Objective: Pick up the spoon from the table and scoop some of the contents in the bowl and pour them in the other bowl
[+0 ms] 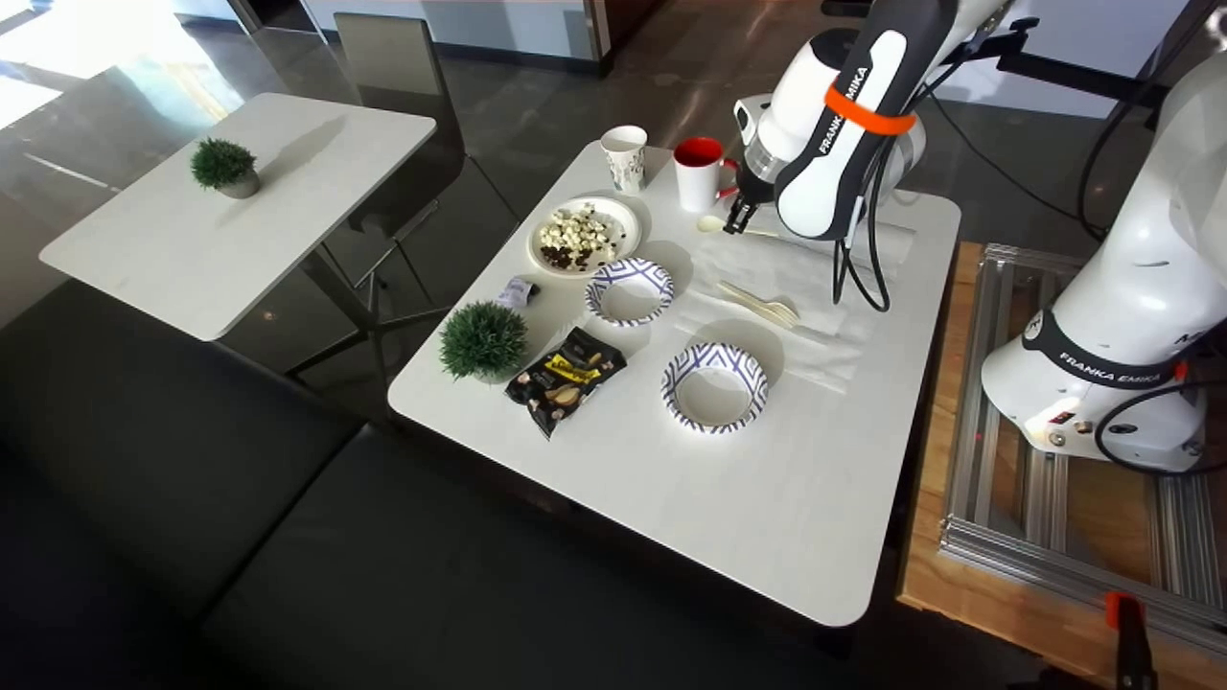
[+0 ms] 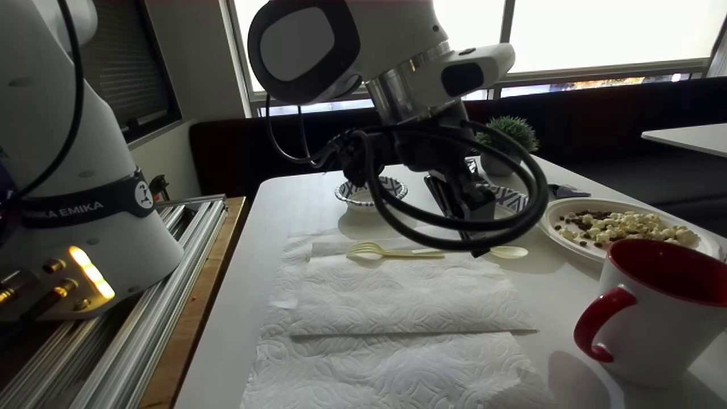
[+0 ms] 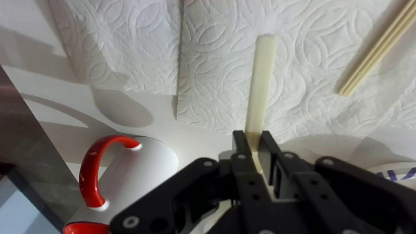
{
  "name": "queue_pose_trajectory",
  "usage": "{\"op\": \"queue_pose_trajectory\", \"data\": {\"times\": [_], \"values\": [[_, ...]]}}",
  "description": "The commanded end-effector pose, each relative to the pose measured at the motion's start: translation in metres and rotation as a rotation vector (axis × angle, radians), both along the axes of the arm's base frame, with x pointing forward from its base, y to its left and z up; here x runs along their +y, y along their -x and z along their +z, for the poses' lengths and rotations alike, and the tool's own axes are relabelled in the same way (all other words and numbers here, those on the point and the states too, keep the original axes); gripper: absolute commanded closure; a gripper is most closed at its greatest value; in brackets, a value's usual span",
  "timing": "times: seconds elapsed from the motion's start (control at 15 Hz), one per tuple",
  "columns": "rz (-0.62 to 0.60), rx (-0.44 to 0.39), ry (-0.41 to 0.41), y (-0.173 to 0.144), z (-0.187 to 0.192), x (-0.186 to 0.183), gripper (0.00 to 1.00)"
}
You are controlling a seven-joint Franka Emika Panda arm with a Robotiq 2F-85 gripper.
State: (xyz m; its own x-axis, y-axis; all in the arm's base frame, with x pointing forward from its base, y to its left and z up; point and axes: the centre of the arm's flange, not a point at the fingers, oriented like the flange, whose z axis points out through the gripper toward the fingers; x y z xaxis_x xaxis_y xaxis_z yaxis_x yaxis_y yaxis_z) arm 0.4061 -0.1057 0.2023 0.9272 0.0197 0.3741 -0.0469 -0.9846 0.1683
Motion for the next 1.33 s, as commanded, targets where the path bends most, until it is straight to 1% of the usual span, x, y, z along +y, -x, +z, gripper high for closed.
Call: {"op": "queue_pose_trajectory", "data": {"times": [0.0, 0.07, 0.13, 0.2, 0.47, 0.6, 0.73, 0.87, 1.07, 1.27], "values": [[0.077, -0.022, 0.023, -0.017, 0.045, 0.012, 0.97], [0.098, -0.035, 0.047, -0.026, 0.061, 0.014, 0.97], [0.133, -0.041, 0.051, -0.036, 0.079, 0.016, 0.97], [0.163, -0.03, 0.05, -0.045, 0.09, 0.017, 0.97], [0.332, 0.065, 0.012, -0.089, 0.119, 0.033, 0.97], [0.39, 0.115, 0.031, -0.111, 0.137, 0.044, 0.97], [0.421, 0.155, 0.033, -0.132, 0.156, 0.052, 0.97], [0.434, 0.167, 0.022, -0.151, 0.17, 0.058, 0.97], [0.456, 0.183, 0.02, -0.17, 0.176, 0.069, 0.97], [0.448, 0.185, 0.014, -0.184, 0.165, 0.069, 0.97]]}}
